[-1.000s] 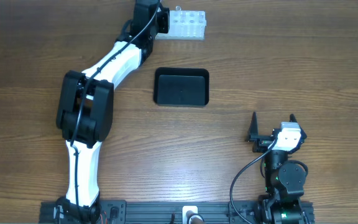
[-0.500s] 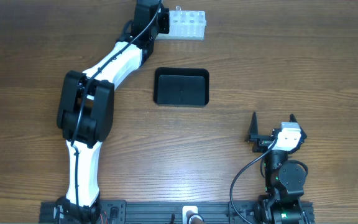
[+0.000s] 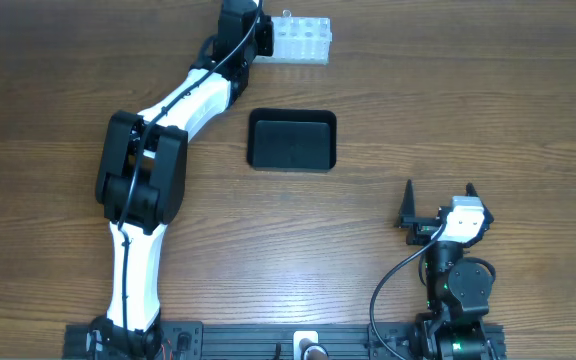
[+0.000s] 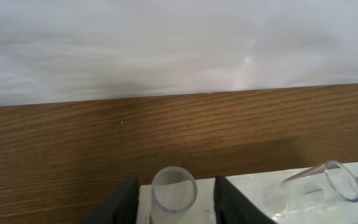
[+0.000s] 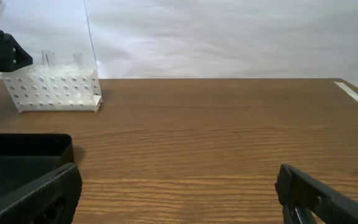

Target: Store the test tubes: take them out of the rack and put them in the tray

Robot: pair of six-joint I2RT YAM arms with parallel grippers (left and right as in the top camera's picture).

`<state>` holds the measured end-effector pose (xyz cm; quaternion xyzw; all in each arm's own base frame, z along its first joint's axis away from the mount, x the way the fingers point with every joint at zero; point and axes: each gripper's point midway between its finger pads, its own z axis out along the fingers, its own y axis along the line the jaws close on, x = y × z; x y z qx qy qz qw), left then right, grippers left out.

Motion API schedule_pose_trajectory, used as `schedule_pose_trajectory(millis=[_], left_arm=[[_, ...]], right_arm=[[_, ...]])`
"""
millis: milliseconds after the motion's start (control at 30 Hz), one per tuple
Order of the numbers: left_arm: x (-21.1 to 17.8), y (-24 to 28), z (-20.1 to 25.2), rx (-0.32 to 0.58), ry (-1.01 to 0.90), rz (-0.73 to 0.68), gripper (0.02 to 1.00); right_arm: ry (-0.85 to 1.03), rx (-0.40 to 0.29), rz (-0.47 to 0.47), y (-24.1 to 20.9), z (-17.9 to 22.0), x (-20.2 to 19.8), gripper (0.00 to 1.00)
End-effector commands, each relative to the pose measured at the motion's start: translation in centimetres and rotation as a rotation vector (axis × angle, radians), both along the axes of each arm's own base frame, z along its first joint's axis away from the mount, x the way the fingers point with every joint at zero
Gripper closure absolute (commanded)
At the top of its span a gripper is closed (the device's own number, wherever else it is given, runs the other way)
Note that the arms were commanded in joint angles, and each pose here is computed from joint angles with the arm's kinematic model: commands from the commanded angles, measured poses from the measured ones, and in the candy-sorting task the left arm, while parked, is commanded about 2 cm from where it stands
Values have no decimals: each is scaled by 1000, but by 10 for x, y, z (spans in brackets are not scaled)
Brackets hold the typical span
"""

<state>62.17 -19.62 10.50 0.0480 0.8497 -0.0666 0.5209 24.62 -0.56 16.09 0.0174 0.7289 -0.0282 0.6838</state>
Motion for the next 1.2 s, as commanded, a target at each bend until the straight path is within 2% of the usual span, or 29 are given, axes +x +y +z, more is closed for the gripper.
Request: schedule_pose_trajectory(millis=[33,233,600,633,833,1033,1200], left_arm=[[5,0,5,5,-19,11,684],[5,0,5,4,-19,11,774],[5,-5,7,1,-30,5,836],[5,-5,7,0,-30,5,873],[6,-3,12,2,-40,15,884],[4,-1,56,-9,-108,18,901],[-6,3,133,-17,-224,11,921]], right_arm=[[2,-8,-13,-2,-2,0,7],[2,-8,-13,-2,-2,0,9],[2,-8,-13,-2,-2,0,9],[2,-8,-13,-2,-2,0,9],[1,-8,-13,-2,-2,0,7],[1,-8,-13,-2,-2,0,9],[2,-8,-13,-2,-2,0,9]])
